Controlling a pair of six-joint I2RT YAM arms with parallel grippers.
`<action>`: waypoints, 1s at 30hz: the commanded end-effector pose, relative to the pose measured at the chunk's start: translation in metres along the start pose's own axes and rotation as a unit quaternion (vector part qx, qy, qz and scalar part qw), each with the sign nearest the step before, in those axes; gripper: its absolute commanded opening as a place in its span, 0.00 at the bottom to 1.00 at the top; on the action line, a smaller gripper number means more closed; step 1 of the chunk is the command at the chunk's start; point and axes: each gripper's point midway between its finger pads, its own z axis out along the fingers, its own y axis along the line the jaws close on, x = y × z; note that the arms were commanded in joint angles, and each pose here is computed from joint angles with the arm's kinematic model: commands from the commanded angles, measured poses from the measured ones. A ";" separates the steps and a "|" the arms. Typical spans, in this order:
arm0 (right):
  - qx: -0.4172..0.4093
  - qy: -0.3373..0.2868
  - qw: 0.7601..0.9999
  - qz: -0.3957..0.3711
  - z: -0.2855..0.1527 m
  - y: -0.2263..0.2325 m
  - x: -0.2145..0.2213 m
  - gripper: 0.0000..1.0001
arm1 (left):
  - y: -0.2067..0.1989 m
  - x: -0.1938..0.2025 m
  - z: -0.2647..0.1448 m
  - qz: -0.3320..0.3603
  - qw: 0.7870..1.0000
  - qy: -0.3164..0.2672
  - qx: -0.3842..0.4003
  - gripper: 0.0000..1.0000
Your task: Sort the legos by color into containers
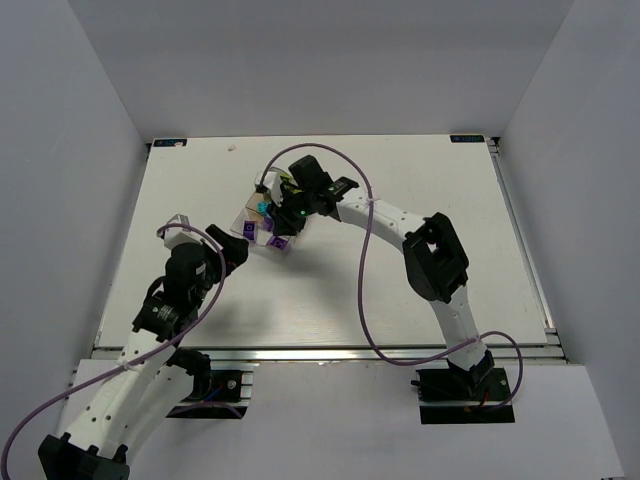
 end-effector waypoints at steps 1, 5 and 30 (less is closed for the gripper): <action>0.031 -0.023 0.999 -0.027 0.001 -0.012 -0.024 0.21 | 0.002 -0.004 -0.002 -0.004 1.000 -0.006 -0.007 0.98; 0.031 -0.014 0.999 -0.027 0.006 -0.012 -0.017 0.52 | 0.000 -0.004 0.001 0.000 1.000 -0.003 -0.008 0.98; 0.229 -0.175 0.948 0.137 -0.243 -0.055 -0.025 0.89 | -0.030 -0.012 0.001 0.016 0.998 -0.007 0.057 0.98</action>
